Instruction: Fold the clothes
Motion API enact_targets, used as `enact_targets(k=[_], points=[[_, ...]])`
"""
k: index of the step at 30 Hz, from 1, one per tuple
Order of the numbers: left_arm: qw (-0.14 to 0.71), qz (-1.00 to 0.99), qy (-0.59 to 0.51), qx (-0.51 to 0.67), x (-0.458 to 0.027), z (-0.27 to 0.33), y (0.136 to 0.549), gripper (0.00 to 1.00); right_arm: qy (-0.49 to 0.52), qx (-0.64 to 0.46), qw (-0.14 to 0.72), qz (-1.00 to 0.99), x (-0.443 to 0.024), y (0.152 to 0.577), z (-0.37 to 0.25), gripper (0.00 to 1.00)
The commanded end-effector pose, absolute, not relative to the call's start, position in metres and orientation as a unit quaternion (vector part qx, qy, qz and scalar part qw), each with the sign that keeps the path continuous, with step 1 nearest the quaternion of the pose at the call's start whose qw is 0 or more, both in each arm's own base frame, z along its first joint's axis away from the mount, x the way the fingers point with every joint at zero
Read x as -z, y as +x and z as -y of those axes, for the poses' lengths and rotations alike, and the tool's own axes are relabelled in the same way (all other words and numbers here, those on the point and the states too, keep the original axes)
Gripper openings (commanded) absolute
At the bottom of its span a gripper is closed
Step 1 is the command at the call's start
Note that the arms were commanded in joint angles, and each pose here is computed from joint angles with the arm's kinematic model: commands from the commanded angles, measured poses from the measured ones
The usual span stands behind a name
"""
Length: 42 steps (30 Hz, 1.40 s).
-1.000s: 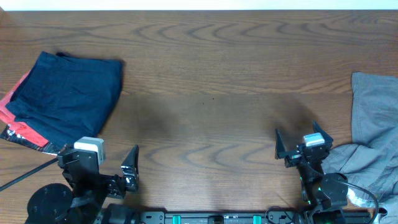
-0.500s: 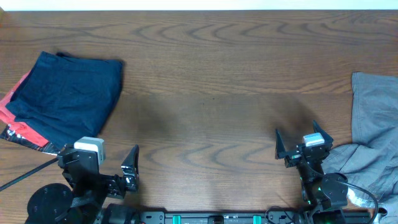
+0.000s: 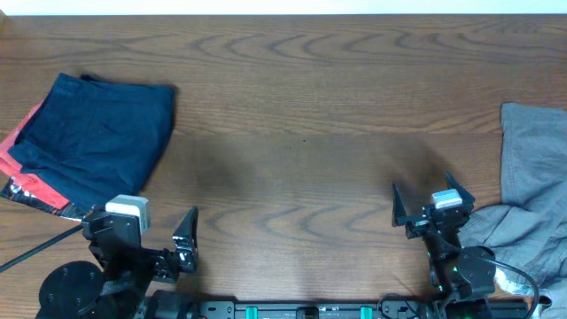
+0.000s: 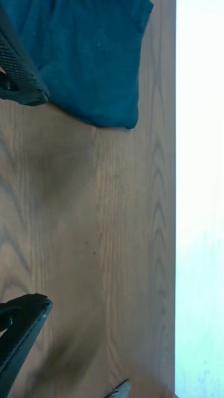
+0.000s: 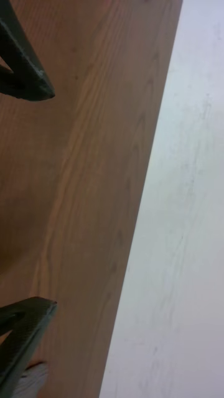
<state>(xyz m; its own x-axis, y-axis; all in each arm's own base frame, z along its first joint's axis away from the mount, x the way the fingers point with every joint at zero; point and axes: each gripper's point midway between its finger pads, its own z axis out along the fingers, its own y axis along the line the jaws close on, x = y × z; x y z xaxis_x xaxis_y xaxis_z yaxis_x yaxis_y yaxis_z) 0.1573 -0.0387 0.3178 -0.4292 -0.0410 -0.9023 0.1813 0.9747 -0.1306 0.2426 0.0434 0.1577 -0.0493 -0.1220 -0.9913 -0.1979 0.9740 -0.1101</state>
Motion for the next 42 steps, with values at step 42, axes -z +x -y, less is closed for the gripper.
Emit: enact_targets(k=[42], points=[[0.690,-0.722,-0.012,0.043,-0.164,0.012,0.246,0.98,-0.109,-0.018,0.681,-0.724,-0.157,0.243,-0.040,0.99]])
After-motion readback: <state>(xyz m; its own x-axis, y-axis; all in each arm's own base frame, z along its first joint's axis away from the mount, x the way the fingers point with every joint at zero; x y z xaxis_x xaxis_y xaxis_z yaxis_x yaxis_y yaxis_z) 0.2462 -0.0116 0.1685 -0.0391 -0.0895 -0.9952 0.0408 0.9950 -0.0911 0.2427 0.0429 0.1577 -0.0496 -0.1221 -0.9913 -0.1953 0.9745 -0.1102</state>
